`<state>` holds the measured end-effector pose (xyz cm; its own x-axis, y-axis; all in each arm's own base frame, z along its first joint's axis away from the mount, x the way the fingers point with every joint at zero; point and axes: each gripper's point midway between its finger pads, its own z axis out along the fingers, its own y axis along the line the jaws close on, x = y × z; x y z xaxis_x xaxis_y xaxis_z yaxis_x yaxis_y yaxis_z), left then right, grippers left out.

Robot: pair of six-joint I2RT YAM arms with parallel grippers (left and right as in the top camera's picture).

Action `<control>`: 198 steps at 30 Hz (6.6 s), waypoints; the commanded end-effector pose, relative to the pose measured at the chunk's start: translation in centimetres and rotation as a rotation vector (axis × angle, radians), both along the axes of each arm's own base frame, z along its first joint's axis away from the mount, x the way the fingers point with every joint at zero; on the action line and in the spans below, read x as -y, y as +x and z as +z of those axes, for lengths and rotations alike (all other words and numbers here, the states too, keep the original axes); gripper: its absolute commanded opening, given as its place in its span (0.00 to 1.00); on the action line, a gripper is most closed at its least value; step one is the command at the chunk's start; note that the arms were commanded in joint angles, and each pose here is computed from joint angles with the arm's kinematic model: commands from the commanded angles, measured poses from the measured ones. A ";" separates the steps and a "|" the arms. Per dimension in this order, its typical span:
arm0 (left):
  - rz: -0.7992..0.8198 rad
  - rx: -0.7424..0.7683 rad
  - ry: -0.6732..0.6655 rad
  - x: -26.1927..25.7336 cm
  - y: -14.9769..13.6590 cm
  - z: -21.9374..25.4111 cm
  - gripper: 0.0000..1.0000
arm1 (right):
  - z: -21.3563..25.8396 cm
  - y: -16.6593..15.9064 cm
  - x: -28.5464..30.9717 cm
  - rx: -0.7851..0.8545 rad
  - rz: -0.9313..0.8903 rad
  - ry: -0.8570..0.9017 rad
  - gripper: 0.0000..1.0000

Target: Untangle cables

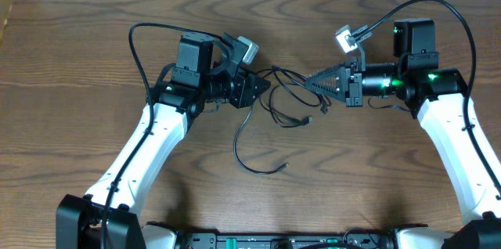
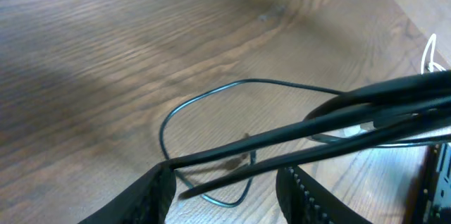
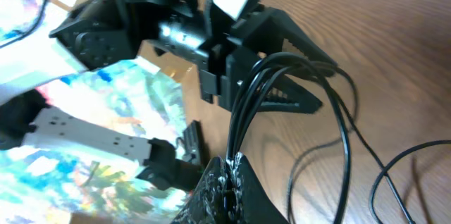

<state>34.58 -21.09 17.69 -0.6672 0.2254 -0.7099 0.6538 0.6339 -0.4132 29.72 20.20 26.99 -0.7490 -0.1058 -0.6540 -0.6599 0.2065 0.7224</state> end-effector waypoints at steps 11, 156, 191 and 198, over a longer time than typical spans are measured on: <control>-0.030 0.017 0.019 0.0 -0.1 -0.7 0.08 | 3.3 -1.7 -0.2 0.019 0.099 0.132 0.01; -0.091 -0.215 -0.148 3.7 -3.1 -0.7 0.07 | -12.1 -0.6 2.8 -0.266 -0.547 -0.777 0.67; -0.092 -0.218 -0.148 3.7 -3.1 -0.7 0.07 | -17.6 1.1 1.0 -0.320 -0.598 -0.705 0.49; -0.095 -0.231 -0.137 3.5 -3.4 -1.0 0.08 | -17.4 1.5 -1.7 -0.293 -0.477 -0.602 0.01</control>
